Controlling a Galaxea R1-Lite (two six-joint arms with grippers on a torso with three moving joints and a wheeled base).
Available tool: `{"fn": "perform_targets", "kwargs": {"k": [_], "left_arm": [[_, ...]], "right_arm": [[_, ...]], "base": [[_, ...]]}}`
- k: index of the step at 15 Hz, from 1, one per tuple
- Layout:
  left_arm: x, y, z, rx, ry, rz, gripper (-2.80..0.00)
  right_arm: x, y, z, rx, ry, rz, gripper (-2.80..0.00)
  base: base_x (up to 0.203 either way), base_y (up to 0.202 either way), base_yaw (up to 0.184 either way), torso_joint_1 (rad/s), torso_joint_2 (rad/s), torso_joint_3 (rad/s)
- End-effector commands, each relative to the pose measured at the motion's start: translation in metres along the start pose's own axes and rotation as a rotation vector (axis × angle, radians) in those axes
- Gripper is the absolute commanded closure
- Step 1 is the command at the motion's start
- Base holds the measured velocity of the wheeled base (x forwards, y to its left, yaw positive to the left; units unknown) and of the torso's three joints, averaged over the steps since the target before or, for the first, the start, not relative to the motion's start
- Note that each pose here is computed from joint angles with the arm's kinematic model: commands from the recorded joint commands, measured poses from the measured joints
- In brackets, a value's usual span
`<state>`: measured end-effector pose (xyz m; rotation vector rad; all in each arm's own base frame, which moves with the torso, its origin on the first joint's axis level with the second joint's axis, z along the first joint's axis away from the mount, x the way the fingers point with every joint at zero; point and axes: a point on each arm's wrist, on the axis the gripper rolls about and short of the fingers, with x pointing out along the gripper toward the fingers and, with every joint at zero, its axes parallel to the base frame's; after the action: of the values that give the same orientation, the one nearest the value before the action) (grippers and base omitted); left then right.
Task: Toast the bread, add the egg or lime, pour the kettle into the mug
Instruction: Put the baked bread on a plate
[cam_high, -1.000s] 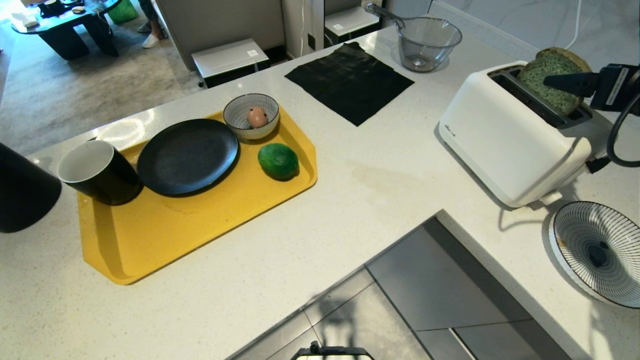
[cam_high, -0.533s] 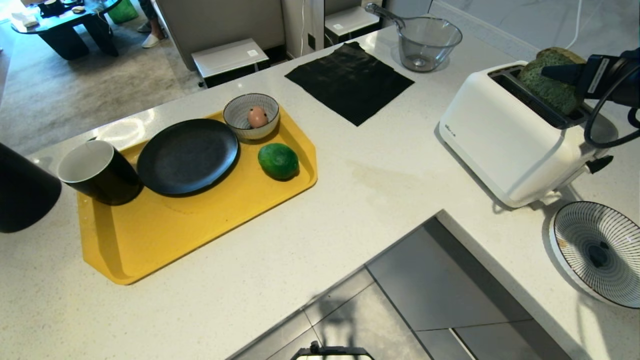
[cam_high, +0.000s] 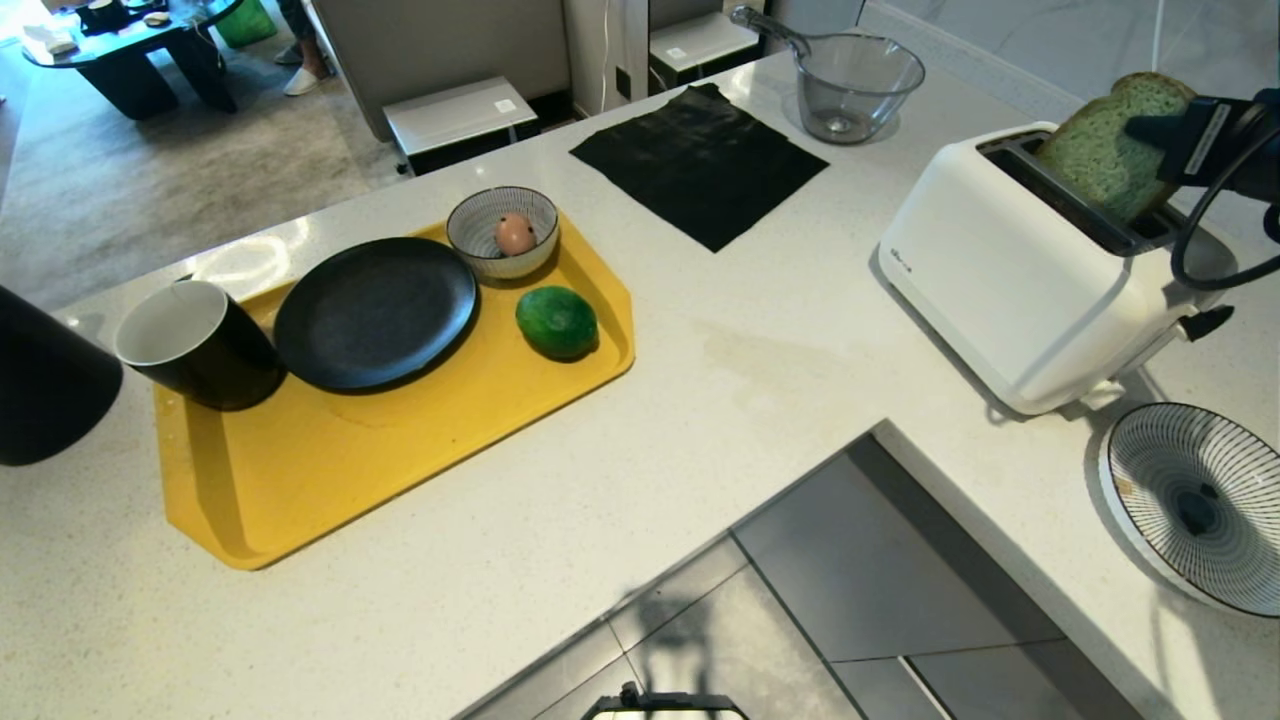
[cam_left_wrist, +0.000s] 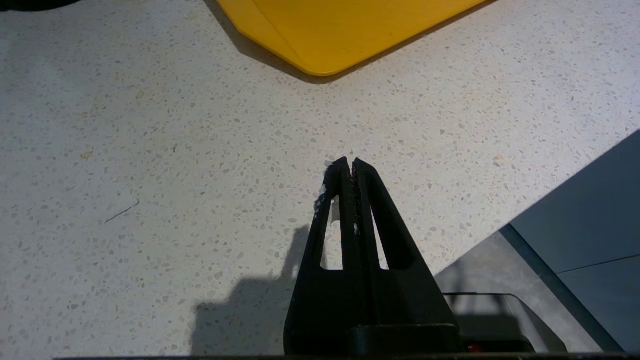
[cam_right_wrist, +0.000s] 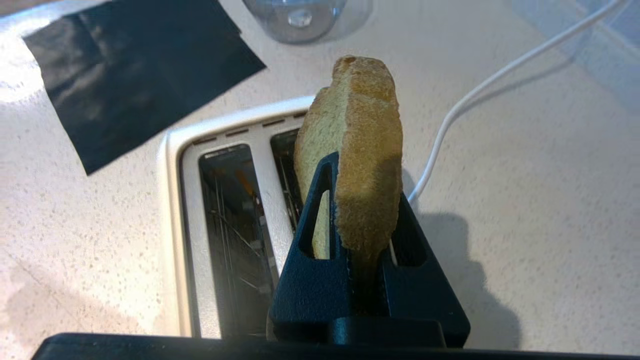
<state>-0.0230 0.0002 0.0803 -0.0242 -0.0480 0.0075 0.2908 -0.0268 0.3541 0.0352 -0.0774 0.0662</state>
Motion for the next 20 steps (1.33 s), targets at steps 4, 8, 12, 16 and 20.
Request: {"fn": "perform_targets", "kwargs": {"k": [4,8,12,16,20], "left_arm": [[0.001,0.0,-0.005,0.0,0.016,0.0,0.0],[0.001,0.0,-0.005,0.0,0.016,0.0,0.0],[0.001,0.0,-0.005,0.0,0.016,0.0,0.0],[0.001,0.0,-0.005,0.0,0.016,0.001,0.0],[0.001,0.0,-0.005,0.0,0.016,0.001,0.0]], "right_arm": [[-0.028,0.006,0.021,-0.012,-0.078,0.014,0.0],[-0.056,0.017,0.04,-0.02,-0.147,0.042,0.0],[-0.087,0.033,0.06,-0.032,-0.223,0.129,0.0],[-0.115,0.036,0.067,-0.04,-0.253,0.132,0.0],[-0.142,0.037,0.059,-0.037,-0.245,0.08,0.0]], "base": [[0.0,0.0,0.0,0.0,0.0,0.0],[0.0,0.0,0.0,0.0,0.0,0.0],[0.0,0.0,0.0,0.0,0.0,0.0],[0.0,0.0,0.0,0.0,0.0,0.0],[0.0,0.0,0.0,0.0,0.0,0.0]]}}
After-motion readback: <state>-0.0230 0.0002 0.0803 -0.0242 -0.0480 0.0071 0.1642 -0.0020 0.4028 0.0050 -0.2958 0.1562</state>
